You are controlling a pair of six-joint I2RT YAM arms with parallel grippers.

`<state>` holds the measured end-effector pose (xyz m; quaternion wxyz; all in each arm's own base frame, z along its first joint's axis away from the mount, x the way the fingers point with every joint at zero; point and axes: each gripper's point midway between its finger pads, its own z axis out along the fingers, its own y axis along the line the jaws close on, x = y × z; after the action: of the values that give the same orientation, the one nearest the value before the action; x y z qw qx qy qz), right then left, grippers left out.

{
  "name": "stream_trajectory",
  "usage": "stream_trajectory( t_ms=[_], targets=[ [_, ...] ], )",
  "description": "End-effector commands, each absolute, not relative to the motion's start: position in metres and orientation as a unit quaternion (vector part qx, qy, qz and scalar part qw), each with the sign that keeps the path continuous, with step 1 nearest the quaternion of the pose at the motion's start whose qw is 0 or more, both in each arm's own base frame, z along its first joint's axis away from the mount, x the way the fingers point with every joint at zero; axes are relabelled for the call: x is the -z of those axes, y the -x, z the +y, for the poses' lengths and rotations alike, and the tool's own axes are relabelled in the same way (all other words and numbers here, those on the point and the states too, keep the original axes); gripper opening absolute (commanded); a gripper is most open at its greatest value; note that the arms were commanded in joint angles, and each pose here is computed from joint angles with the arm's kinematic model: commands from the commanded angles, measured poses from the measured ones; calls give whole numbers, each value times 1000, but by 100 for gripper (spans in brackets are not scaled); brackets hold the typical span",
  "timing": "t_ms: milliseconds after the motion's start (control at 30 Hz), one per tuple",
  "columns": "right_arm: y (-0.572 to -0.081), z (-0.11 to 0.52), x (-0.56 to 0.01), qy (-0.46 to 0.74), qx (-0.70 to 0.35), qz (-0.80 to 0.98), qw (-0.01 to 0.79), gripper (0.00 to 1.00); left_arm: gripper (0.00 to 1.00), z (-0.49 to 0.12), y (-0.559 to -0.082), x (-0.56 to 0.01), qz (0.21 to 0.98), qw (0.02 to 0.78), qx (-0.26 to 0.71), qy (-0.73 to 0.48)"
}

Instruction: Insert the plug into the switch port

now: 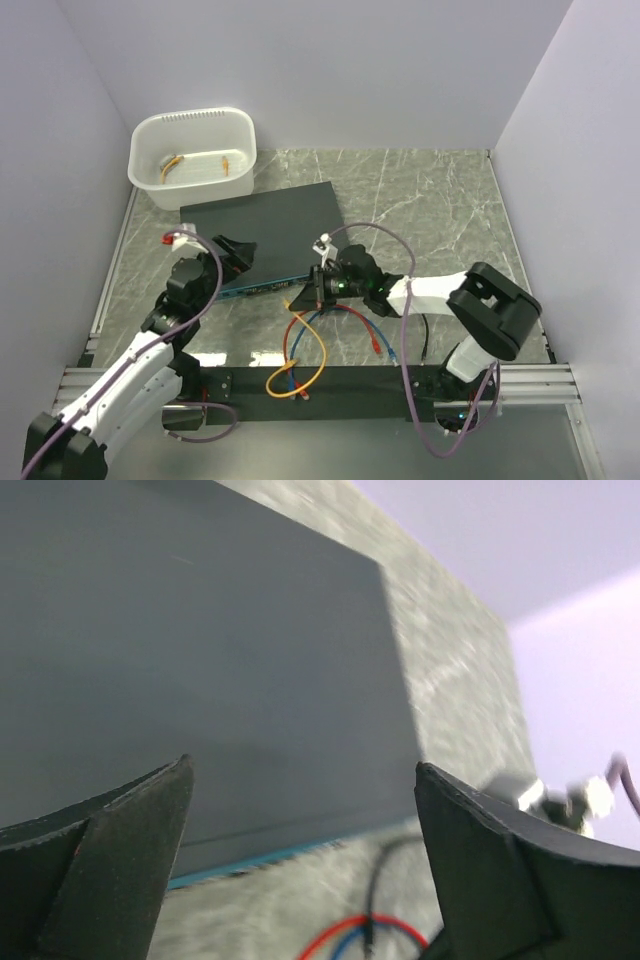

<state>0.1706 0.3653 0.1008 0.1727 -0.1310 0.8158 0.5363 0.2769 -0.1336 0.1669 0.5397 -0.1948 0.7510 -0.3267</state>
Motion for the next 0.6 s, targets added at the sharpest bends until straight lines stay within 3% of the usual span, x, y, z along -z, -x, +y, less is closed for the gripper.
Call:
stream_trajectory(
  t_ms=[0, 567],
  targets=[
    [-158, 389, -118, 149, -580, 786, 151, 0, 99, -94, -273, -143, 767, 542, 244, 241],
    [-176, 361, -45, 45, -547, 825, 133, 0, 98, -106, -281, -135, 775, 528, 267, 222]
  ],
)
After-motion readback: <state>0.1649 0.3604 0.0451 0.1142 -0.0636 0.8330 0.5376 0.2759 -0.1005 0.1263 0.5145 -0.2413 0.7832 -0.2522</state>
